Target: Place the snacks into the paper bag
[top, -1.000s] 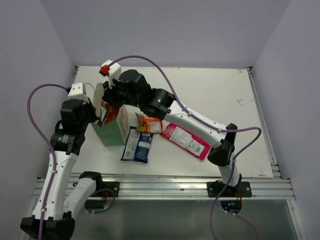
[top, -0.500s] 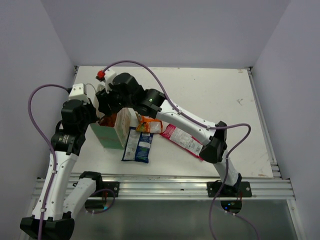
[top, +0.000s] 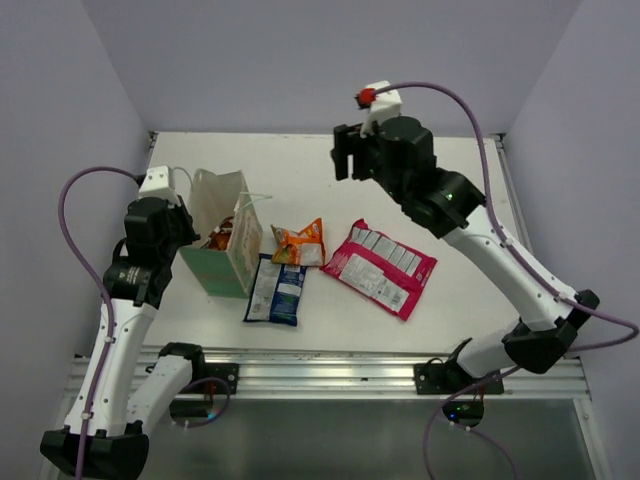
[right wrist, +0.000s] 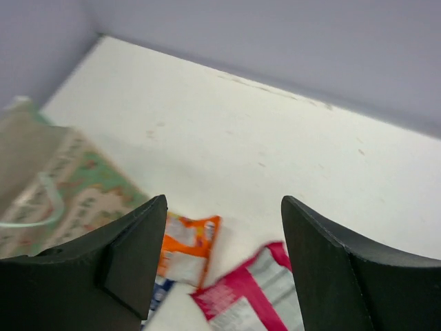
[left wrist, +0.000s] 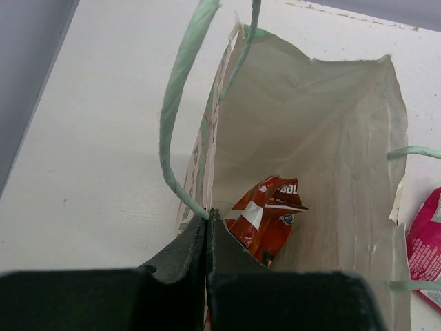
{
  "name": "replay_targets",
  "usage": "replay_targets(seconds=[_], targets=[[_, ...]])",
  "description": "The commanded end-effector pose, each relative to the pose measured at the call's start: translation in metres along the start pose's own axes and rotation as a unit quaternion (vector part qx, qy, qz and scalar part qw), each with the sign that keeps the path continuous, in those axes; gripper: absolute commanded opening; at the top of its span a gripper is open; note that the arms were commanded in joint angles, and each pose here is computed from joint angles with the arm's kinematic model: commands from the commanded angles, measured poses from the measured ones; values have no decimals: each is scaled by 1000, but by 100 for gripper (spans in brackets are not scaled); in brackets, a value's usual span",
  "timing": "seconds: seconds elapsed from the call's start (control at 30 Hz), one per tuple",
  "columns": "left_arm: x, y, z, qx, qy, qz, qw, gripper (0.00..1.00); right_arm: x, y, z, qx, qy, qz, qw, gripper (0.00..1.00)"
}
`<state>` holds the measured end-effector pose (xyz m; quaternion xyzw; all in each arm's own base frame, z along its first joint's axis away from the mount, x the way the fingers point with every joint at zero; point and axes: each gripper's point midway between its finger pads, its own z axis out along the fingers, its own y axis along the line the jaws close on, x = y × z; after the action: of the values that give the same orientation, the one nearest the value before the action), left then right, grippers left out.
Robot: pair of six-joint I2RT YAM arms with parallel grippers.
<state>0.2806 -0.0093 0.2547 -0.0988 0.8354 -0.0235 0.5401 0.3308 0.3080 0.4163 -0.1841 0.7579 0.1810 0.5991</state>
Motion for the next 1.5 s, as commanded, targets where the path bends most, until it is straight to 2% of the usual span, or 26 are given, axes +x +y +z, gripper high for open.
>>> replay_targets(seconds=[0.0, 0.17, 0.37, 0.53, 0.67, 0.83, 0.9, 0.93, 0.97, 1.0, 1.1, 1.2, 1.3, 1.33, 1.4, 1.43, 1.47], targets=[[-1, -1, 0, -1, 3, 1, 1000, 0, 88, -60, 20, 99, 88, 14, 991, 72], [-1, -2, 1, 0, 6, 2, 1000, 0, 172, -99, 38, 159, 165, 23, 973, 72], [-5, 0, -1, -5, 4, 5, 1000, 0, 240, -121, 72, 174, 236, 26, 956, 71], [-8, 3, -4, -12, 0, 8, 1000, 0, 288, -135, 78, 196, 296, 16, 935, 71], [-9, 3, -4, -15, -1, 8, 1000, 0, 333, -131, 77, 178, 354, 18, 918, 71], [-9, 4, -3, -16, -2, 9, 1000, 0, 386, -130, 65, 173, 430, 13, 886, 69], [-7, 4, -3, -16, 0, 9, 1000, 0, 396, -129, 61, 171, 443, 12, 880, 56], [-7, 4, -3, -16, 0, 9, 1000, 0, 397, -130, 58, 173, 448, 11, 877, 29], [-7, 4, -2, -17, 1, 9, 1000, 0, 397, -132, 55, 178, 450, 11, 875, 13], [-7, 4, -2, -16, 0, 9, 1000, 0, 394, -132, 54, 180, 448, 9, 875, 0], [-5, 3, -1, -14, 2, 9, 1000, 0, 365, -137, 52, 192, 426, -1, 884, 0], [-3, 3, -1, -12, 3, 7, 1000, 0, 298, -136, 53, 191, 371, 2, 909, 0], [-2, 3, -1, -12, 5, 6, 1000, 0, 203, -124, 59, 168, 281, 28, 945, 0], [-2, 3, -1, -12, 4, 6, 1000, 0, 150, -117, 62, 154, 230, 41, 960, 0], [-1, 3, -1, -11, 5, 5, 1000, 0, 96, -101, 62, 116, 176, 56, 976, 0], [-1, 2, -2, -9, 5, 4, 1000, 0, 44, -90, 59, 94, 116, 68, 987, 0], [0, 2, -1, -10, 6, 4, 1000, 0, 20, -79, 57, 66, 91, 82, 990, 0]])
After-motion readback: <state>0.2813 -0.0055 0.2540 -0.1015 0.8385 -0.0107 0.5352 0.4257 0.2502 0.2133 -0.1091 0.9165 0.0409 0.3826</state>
